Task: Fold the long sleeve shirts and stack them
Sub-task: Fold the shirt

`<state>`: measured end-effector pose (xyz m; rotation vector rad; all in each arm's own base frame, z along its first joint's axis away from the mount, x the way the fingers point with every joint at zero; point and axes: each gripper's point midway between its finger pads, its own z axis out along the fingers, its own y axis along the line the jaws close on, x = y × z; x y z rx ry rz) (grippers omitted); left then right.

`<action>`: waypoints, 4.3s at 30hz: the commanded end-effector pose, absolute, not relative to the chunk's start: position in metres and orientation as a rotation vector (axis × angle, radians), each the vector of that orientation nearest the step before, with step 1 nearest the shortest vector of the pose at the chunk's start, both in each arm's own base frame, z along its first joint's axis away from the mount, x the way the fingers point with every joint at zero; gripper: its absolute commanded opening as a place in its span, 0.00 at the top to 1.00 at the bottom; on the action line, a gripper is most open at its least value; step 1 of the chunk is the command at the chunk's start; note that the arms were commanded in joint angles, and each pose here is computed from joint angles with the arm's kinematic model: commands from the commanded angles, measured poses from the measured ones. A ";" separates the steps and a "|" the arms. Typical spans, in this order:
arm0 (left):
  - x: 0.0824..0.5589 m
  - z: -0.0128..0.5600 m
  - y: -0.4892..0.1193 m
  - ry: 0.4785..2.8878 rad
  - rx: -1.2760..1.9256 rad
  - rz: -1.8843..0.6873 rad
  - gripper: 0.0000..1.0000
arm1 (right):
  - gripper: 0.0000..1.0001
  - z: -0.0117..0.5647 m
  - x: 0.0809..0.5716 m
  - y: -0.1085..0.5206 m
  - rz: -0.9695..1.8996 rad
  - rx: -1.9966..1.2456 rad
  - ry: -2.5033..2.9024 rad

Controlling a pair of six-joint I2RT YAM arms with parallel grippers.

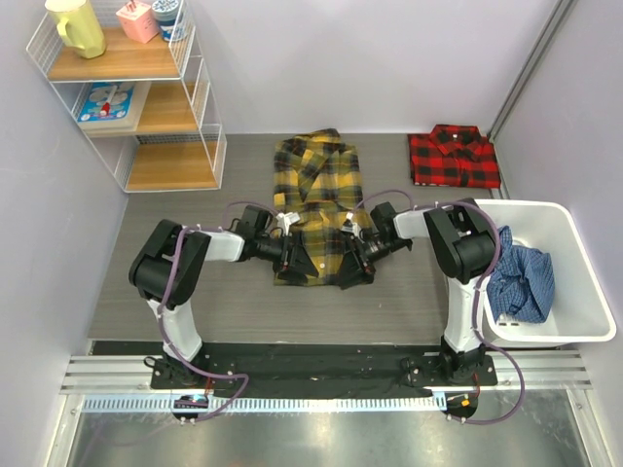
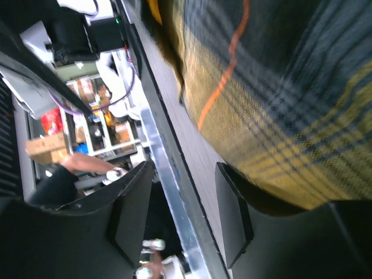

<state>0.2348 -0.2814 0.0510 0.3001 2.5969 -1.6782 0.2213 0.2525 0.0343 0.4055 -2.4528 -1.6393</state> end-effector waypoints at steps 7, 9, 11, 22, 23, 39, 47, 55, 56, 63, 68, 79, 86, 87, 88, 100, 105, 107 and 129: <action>0.245 0.132 -0.264 2.324 0.551 -1.611 0.22 | 0.46 0.126 0.259 0.244 -1.730 0.621 -2.505; 0.271 0.144 -0.273 2.283 0.567 -1.538 0.22 | 0.47 0.130 0.296 0.252 -1.755 0.719 -2.581; 0.290 0.143 -0.281 2.276 0.551 -1.518 0.22 | 0.48 0.132 0.326 0.260 -1.760 0.745 -2.640; 0.429 0.044 -0.261 2.384 0.117 -1.324 0.26 | 0.51 0.020 0.421 0.276 -1.616 0.751 -2.771; 0.432 0.037 -0.255 2.396 0.094 -1.306 0.26 | 0.52 0.010 0.421 0.275 -1.600 0.731 -2.776; 0.381 0.121 -0.225 2.268 0.282 -1.172 0.31 | 0.44 0.116 0.398 0.265 -1.705 0.820 -2.913; 0.384 0.093 -0.195 2.445 0.352 -0.859 0.45 | 0.34 0.103 0.390 0.194 -1.265 0.526 -3.248; 0.381 0.072 -0.205 2.504 0.508 -0.791 0.47 | 0.31 0.059 0.362 0.168 -1.044 0.453 -3.253; 0.379 0.067 -0.208 2.517 0.530 -0.786 0.46 | 0.32 0.056 0.363 0.169 -1.048 0.452 -3.248; 0.385 0.050 -0.204 2.555 0.556 -0.700 0.46 | 0.39 0.042 0.371 0.179 -1.129 0.416 -3.207; 0.393 0.052 -0.205 2.542 0.567 -0.685 0.42 | 0.44 0.047 0.377 0.186 -1.188 0.412 -3.198; 0.394 0.052 -0.224 2.515 0.601 -0.777 0.47 | 0.51 0.052 0.389 0.196 -1.225 0.439 -3.198; 0.395 0.050 -0.226 2.511 0.611 -0.790 0.62 | 0.65 0.053 0.389 0.204 -1.244 0.460 -3.189; 0.395 0.051 -0.227 2.511 0.611 -0.793 0.65 | 0.67 0.053 0.389 0.206 -1.247 0.465 -3.185; 0.394 0.054 -0.227 2.507 0.611 -0.798 0.72 | 0.69 0.055 0.390 0.205 -1.248 0.461 -3.186; 0.372 0.090 -0.228 2.445 0.638 -0.855 1.00 | 0.70 0.080 0.386 0.205 -1.247 0.528 -3.225; 0.370 0.099 -0.227 2.426 0.631 -0.864 1.00 | 0.86 0.096 0.383 0.212 -1.310 0.590 -3.212; 0.367 0.102 -0.226 2.422 0.631 -0.859 1.00 | 0.72 0.100 0.380 0.216 -1.320 0.622 -3.204; 0.364 0.098 -0.214 2.424 0.614 -0.821 1.00 | 0.57 0.100 0.381 0.217 -1.227 0.667 -3.208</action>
